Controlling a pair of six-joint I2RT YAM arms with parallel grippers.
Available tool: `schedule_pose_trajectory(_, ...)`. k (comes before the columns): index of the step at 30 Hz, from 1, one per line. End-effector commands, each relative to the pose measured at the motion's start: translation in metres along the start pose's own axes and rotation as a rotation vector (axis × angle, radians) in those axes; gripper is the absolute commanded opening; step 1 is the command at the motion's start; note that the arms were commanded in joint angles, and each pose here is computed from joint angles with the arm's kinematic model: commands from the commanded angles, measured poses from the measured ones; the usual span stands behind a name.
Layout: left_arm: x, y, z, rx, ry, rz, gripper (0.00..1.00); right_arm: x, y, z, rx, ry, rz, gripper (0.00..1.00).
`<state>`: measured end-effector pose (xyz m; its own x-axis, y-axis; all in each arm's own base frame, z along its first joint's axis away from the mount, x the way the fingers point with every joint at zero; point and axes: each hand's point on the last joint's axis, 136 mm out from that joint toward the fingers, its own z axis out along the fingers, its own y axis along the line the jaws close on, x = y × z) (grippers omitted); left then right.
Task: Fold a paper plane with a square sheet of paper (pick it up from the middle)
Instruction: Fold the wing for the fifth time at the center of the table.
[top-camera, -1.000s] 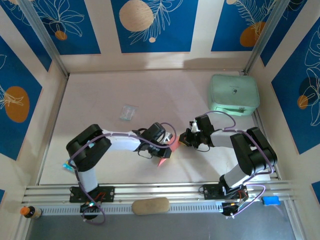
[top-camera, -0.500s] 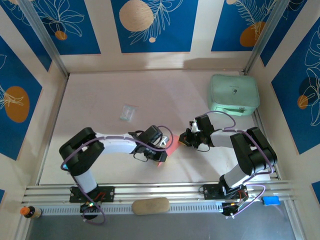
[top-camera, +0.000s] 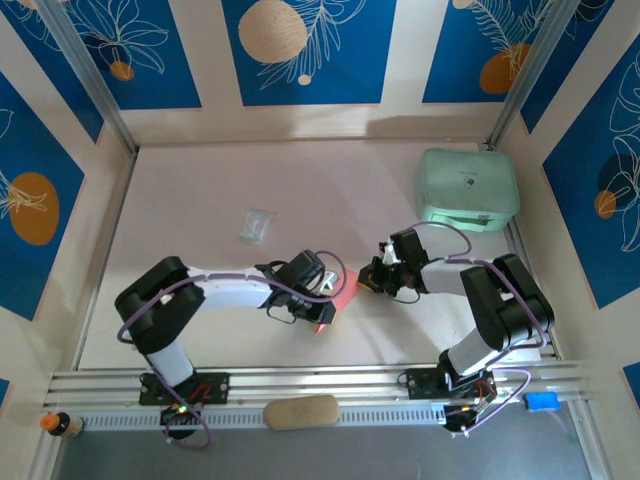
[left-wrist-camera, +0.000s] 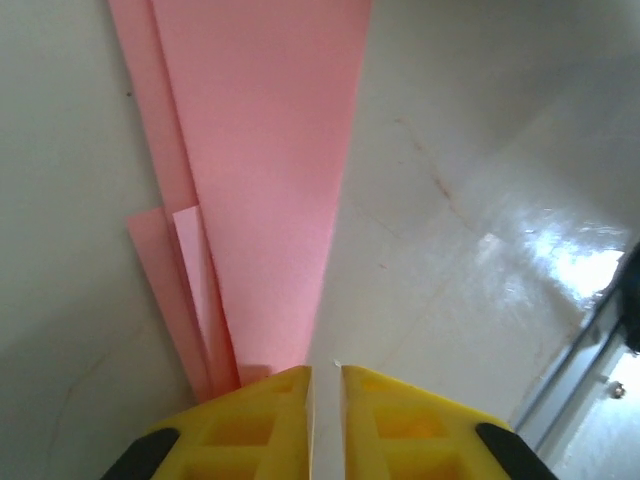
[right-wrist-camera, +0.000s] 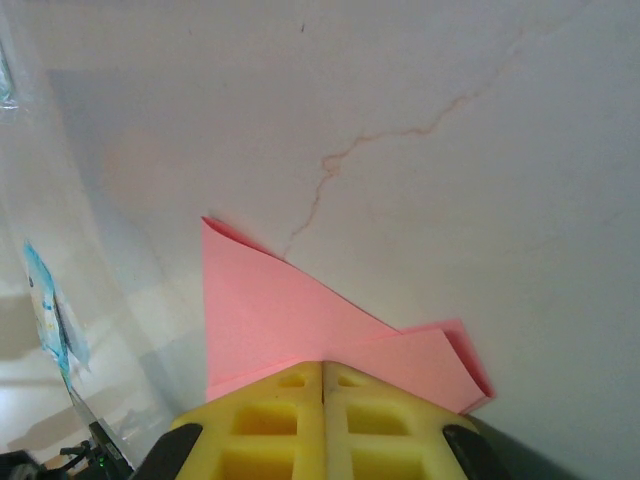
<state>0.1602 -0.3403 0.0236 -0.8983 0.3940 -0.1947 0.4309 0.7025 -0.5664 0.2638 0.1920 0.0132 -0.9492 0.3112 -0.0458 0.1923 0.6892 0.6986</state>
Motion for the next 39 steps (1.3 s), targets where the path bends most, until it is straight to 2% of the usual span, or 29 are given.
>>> schedule_pose_trajectory(1,0.014,0.009,0.009,-0.026,0.056,-0.022,0.13,0.008,-0.032,0.002,0.12,0.025,0.052,0.0)
schedule_pose_trajectory(7,0.031,0.028,0.005,-0.088,0.058,-0.05,0.12,0.008,-0.034,0.003,0.126,0.025,0.054,0.0)
schedule_pose_trajectory(12,0.028,0.022,-0.001,-0.069,0.033,-0.048,0.12,0.007,-0.035,0.003,0.125,0.026,0.055,0.0)
schedule_pose_trajectory(15,0.018,0.008,-0.009,-0.024,-0.008,-0.022,0.12,0.008,-0.032,0.003,0.109,0.031,0.048,0.0)
schedule_pose_trajectory(19,-0.012,-0.012,-0.032,0.003,-0.144,0.017,0.09,0.008,-0.028,0.003,0.088,0.038,0.034,0.0)
schedule_pose_trajectory(22,-0.034,-0.019,-0.038,0.036,-0.199,0.021,0.08,0.008,-0.026,0.003,0.079,0.042,0.031,0.0)
schedule_pose_trajectory(25,-0.051,-0.023,-0.03,0.081,-0.191,0.01,0.08,0.008,-0.024,0.003,0.067,0.047,0.03,0.0)
schedule_pose_trajectory(31,-0.065,-0.011,0.001,0.072,-0.144,-0.027,0.09,0.007,-0.018,0.004,0.044,0.063,0.019,0.0)
schedule_pose_trajectory(35,-0.058,0.009,0.015,0.012,-0.128,-0.087,0.07,0.006,-0.01,0.003,0.016,0.067,-0.003,0.01)
schedule_pose_trajectory(39,-0.039,0.026,0.024,-0.023,-0.087,-0.141,0.0,-0.002,-0.002,0.0,-0.006,0.061,-0.034,0.03)
